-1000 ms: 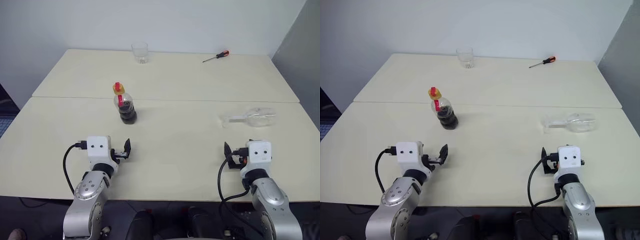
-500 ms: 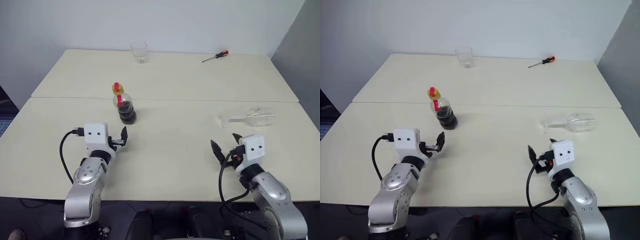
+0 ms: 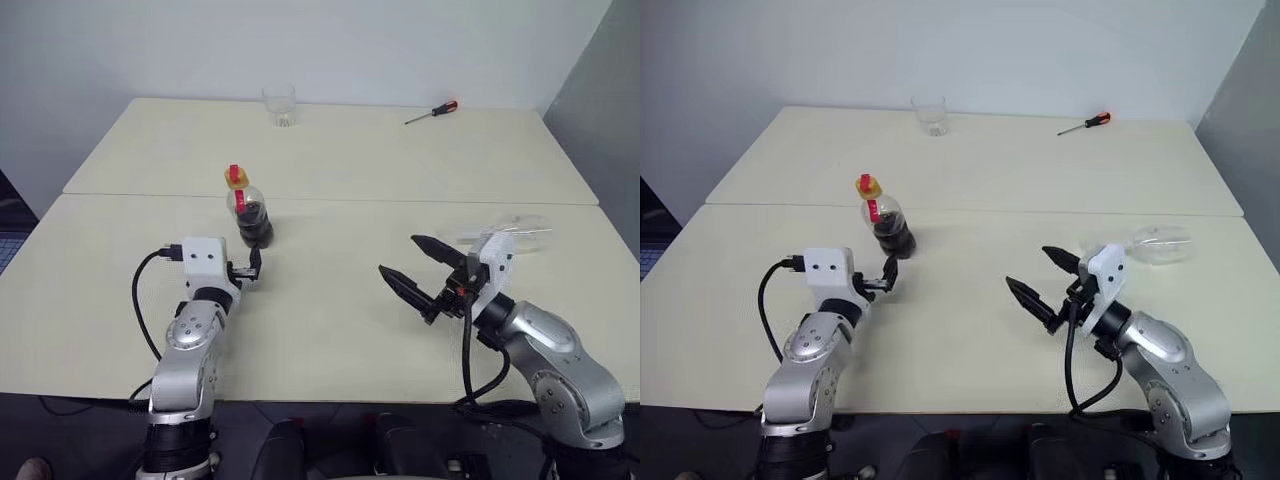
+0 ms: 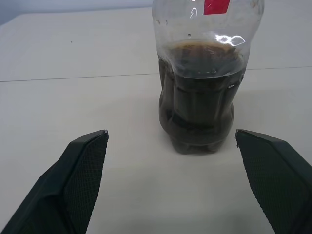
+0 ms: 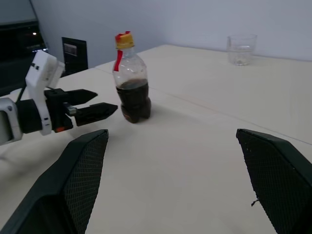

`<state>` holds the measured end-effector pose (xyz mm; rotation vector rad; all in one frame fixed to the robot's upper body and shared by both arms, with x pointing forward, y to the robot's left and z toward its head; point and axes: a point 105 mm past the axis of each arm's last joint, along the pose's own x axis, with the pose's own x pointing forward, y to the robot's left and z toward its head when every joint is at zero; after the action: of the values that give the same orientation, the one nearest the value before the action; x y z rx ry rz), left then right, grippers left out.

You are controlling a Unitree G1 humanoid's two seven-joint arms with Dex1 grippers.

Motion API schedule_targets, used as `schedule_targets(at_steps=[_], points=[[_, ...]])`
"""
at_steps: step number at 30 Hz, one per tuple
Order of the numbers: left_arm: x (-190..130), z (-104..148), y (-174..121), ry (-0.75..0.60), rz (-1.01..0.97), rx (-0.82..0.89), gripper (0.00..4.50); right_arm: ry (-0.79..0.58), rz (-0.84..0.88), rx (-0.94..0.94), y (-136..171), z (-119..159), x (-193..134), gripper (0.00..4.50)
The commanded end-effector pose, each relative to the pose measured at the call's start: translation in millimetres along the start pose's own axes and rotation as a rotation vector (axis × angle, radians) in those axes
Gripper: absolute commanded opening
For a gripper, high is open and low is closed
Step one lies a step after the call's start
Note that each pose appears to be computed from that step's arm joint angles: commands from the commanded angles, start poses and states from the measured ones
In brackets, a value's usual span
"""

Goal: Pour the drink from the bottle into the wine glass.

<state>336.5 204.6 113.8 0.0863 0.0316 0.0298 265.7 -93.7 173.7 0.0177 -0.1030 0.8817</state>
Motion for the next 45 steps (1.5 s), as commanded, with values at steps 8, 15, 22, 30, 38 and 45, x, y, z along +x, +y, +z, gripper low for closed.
schedule_targets(at_steps=[8, 15, 22, 30, 38, 45], points=[[17, 15, -7, -0.068, -0.068, 0.006, 4.44, -0.04, 0.16, 0.003, 19, 17, 10, 4.5], [31, 18, -12, -0.077, -0.119, -0.002, 4.44, -0.031, 0.213, 0.015, 25, 21, 13, 4.5], [49, 28, -12, -0.106, -0.153, 0.022, 4.44, -0.025, 0.241, 0.026, 28, 24, 17, 4.5], [66, 36, -12, -0.133, -0.163, 0.028, 4.44, -0.023, 0.251, 0.022, 27, 25, 21, 4.5], [76, 35, -15, -0.132, -0.19, 0.016, 4.44, -0.02, 0.251, 0.021, 28, 24, 23, 4.5], [77, 39, -16, -0.158, -0.21, -0.001, 3.6, -0.021, 0.238, 0.021, 26, 24, 23, 4.5]])
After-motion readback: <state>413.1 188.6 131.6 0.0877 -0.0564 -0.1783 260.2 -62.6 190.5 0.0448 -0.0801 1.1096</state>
